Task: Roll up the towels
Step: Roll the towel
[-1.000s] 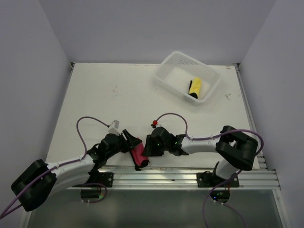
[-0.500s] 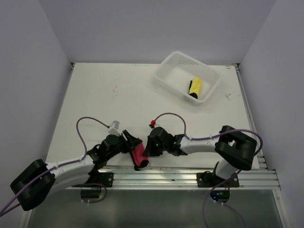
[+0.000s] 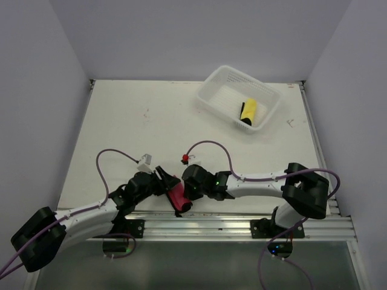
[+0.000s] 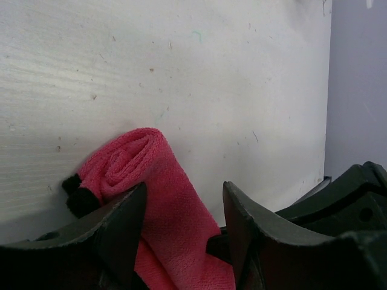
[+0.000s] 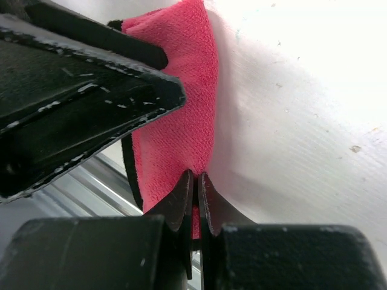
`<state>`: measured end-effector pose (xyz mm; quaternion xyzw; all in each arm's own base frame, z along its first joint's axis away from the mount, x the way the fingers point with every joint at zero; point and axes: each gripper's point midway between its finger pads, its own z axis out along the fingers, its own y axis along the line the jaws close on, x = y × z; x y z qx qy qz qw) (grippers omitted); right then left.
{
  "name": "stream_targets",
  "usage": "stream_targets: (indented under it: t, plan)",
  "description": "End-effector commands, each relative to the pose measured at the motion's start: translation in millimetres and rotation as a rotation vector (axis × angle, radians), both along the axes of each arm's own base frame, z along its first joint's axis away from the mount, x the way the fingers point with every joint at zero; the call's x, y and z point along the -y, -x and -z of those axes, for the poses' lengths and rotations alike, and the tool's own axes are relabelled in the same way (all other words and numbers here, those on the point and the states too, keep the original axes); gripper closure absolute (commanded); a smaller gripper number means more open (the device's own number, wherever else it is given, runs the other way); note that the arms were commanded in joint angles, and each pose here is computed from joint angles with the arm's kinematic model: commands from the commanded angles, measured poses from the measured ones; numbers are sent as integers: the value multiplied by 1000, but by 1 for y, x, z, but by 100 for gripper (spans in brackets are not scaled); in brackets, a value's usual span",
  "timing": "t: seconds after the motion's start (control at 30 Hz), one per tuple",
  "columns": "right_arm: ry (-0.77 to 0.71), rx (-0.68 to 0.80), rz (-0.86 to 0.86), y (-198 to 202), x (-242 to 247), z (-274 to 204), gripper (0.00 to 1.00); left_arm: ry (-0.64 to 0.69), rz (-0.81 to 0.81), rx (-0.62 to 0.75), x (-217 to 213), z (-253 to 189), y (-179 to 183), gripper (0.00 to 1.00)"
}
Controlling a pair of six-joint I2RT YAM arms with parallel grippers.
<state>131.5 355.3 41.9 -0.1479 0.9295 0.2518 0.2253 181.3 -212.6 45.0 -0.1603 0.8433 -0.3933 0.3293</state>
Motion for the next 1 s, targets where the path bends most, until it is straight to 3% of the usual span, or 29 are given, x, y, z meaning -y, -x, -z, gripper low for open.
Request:
stream_targets:
  t: [0.0,0.3,0.5,0.97]
  plan:
    - [118,145,-29,-9,12,-14,100,-145,32,-43,-16,27,13,41]
    - [376,452,-67,-15,34,-26,100,-159,34,8,-7,-6,-3,40]
    - [474,601,-105,-7,29,-34,100,-135,25,34,0,-28,-11,40]
    - [680,804,-233,20,2,-32,100,-93,31,63,6,-63,-14,40]
